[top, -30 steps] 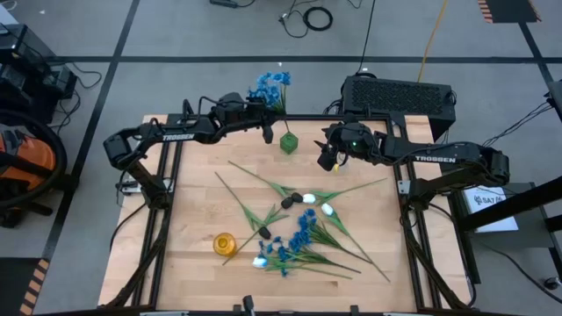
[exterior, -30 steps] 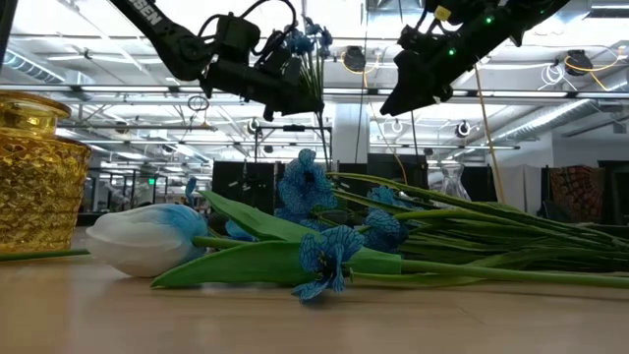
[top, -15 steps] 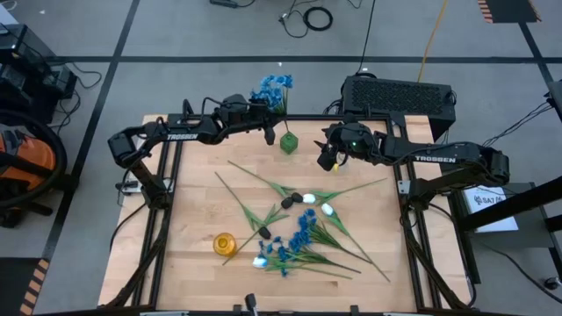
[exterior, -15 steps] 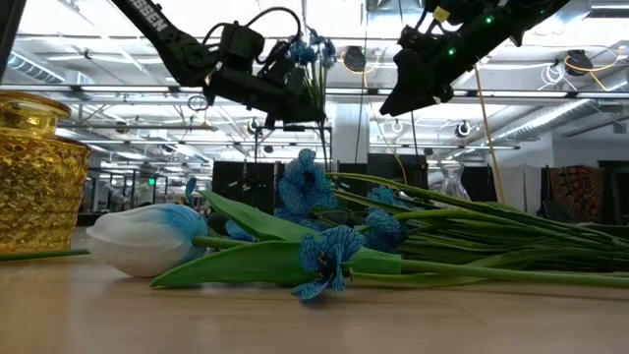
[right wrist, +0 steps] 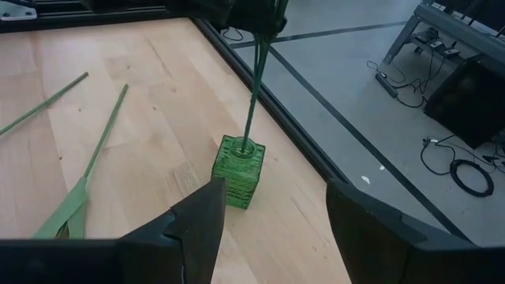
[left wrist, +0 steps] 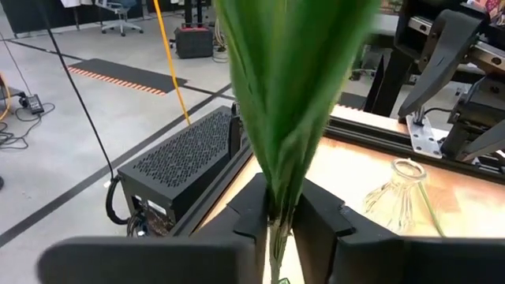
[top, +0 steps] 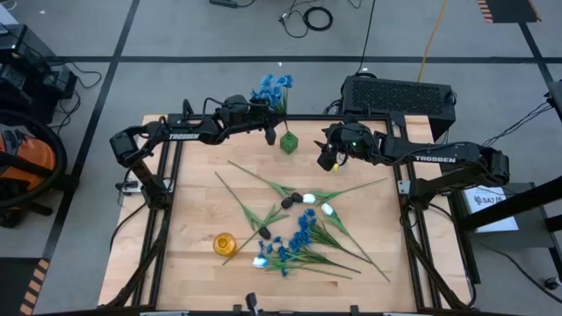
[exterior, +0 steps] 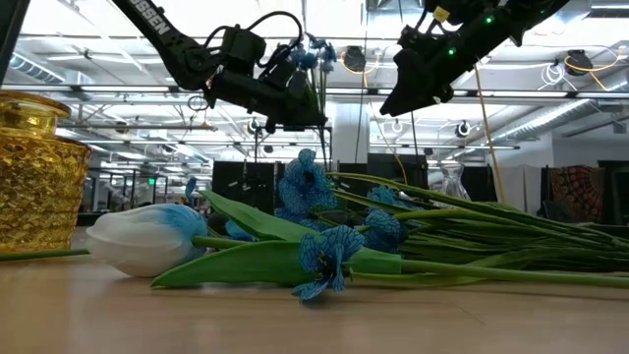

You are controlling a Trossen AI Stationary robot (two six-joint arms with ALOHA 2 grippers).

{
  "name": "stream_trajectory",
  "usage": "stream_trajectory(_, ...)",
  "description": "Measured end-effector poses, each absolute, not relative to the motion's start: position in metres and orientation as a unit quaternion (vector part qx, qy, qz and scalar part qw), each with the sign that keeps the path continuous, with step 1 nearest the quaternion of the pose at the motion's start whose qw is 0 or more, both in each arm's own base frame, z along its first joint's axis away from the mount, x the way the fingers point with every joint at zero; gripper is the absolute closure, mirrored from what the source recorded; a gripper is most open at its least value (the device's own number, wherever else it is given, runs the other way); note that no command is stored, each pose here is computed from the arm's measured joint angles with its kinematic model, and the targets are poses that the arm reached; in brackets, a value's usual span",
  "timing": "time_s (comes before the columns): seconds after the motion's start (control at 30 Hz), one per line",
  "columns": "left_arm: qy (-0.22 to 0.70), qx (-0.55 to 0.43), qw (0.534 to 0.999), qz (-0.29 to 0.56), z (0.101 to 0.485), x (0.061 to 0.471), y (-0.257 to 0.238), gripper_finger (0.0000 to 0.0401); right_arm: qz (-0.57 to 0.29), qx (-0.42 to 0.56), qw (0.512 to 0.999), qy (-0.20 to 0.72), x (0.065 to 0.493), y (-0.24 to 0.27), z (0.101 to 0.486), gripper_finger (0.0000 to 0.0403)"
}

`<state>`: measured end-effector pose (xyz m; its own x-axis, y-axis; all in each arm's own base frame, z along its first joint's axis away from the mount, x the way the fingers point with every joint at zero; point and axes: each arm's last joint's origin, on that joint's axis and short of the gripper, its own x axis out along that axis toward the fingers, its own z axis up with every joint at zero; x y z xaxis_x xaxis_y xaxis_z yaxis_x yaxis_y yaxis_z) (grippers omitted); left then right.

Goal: Sort flowers into vase by color
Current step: Put the top blue flowers into the green vase

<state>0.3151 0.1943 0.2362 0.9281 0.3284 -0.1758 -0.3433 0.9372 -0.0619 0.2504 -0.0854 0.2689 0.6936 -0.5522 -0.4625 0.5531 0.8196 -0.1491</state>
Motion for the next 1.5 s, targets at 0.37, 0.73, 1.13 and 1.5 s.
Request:
stream_trajectory(0.37, 0.115, -0.059, 0.977, 0.171, 0.229, 0.314, 0.194, 0.0273, -0.3, 0.001, 0.92, 0.252, 0.25, -0.085, 0.269, 0.019)
stream_trajectory(0.73, 0.154, -0.067, 0.969, 0.181, 0.227, 0.304, 0.199, 0.0237, -0.299, 0.001, 0.918, 0.262, 0.249, -0.085, 0.267, 0.019)
stream_trajectory(1.13, 0.191, -0.068, 0.962, 0.186, 0.245, 0.283, 0.194, 0.0237, -0.299, -0.001, 0.917, 0.263, 0.249, -0.085, 0.267, 0.019)
stream_trajectory(1.5, 0.161, -0.049, 0.968, 0.184, 0.25, 0.287, 0.194, 0.0237, -0.299, 0.001, 0.917, 0.262, 0.249, -0.085, 0.267, 0.019)
